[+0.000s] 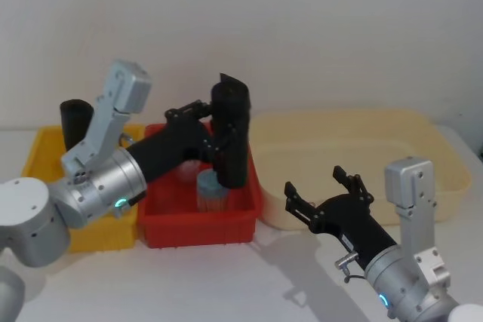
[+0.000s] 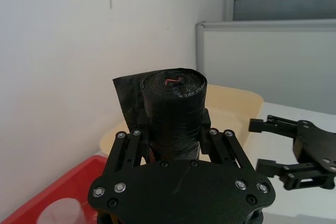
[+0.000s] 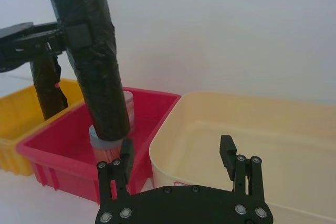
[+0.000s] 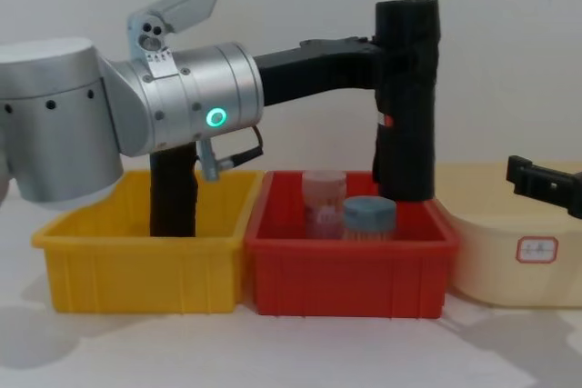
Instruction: Pick up the garbage bag with the one hand and transfer it to the other hand.
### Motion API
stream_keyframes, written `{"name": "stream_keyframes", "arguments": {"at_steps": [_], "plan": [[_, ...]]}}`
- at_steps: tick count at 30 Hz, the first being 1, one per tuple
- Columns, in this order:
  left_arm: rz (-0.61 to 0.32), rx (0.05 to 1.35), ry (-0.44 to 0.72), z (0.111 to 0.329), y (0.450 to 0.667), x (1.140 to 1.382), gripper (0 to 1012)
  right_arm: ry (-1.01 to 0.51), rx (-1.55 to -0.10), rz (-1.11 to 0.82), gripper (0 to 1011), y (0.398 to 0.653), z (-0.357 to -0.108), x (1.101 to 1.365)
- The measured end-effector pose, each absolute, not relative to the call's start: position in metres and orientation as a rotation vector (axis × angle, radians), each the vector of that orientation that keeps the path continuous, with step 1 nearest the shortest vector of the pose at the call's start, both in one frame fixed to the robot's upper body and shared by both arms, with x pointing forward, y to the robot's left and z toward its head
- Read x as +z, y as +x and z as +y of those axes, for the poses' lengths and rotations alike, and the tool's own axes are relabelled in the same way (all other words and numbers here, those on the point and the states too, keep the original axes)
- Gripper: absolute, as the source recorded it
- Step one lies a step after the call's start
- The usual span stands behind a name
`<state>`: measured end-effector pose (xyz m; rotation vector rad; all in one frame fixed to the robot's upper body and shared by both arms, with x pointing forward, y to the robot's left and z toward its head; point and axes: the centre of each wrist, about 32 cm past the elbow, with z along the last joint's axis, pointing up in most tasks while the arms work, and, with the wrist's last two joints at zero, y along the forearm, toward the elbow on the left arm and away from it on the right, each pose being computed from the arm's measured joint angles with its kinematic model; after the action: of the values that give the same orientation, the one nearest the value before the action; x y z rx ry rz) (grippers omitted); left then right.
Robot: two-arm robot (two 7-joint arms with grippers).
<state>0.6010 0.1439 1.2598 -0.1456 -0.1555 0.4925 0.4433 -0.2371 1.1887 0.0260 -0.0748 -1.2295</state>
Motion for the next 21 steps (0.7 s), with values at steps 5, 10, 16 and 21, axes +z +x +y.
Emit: {"name": "stream_keyframes", "arguments": {"at_steps": [5,10,16,21], "plan": [[-0.144,0.465,-0.148,0.138,0.602,1.258,496,0.026,-1.229,-0.075,1000,0.443,-0.237,1.189],[-0.138,0.450,-0.150,0.134,0.603,1.257,495,0.026,-1.229,-0.075,1000,0.443,-0.237,1.189],[-0.132,0.437,-0.151,0.131,0.604,1.256,495,0.026,-1.229,-0.075,1000,0.443,-0.237,1.189],[-0.129,0.430,-0.151,0.129,0.604,1.255,496,0.027,-1.229,-0.075,1000,0.443,-0.237,1.189]]}}
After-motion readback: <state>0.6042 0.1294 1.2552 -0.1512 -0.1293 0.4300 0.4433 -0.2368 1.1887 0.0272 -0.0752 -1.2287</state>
